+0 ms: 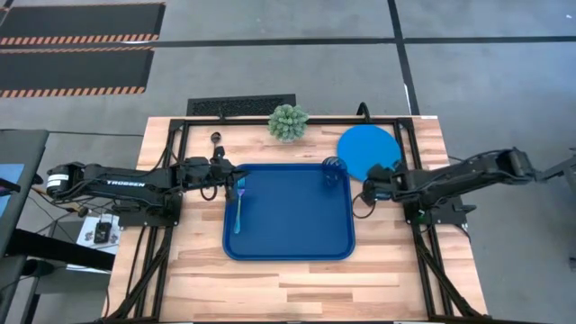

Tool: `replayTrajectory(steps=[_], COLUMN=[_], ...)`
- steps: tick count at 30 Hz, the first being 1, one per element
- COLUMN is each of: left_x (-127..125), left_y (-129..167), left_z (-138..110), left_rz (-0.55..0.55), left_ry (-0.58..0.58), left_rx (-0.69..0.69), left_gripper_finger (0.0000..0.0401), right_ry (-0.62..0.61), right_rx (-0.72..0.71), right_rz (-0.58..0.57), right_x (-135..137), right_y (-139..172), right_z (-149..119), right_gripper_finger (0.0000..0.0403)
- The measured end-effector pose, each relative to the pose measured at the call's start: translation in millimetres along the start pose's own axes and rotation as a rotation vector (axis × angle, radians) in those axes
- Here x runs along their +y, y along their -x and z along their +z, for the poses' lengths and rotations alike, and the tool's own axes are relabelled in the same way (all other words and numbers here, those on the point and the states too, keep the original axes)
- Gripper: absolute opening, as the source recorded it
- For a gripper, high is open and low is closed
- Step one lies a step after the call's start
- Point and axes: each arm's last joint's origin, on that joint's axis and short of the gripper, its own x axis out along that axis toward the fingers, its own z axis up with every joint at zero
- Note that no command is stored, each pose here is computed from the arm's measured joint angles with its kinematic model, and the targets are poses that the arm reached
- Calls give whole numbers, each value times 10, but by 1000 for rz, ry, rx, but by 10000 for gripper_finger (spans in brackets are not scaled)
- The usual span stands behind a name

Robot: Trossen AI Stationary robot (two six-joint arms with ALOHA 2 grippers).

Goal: Pick and place plate/cup/fork/spoon on tray
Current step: Put the blue plate to the right of the fork on the blue serving tray

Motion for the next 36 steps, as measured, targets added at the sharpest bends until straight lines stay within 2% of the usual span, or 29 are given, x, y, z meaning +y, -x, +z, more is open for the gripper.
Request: replayTrajectory(steps=[8,14,20,27,31,36], left_x=[2,2,1,1,2,1], left_y=[0,0,0,1,1,1], left_z=[1,0,-24,-42,-42,-43], left_rz=[8,8,6,6,6,6], left_ry=[-27,-41,-51,-62,-62,-62], left_rx=[0,2,26,44,45,45], left_gripper_finger=[0,0,0,0,0,0], right_ry=[184,227,202,288,351,428], right_rx=[84,129,153,160,133,119], right_rz=[-56,-97,-128,-108,-85,-52], right_x=[157,219,201,211,266,341], right_y=[-182,-274,-348,-337,-291,-225], right_z=[-7,-31,11,132,190,137], right_gripper_finger=[183,176,166,153,160,186])
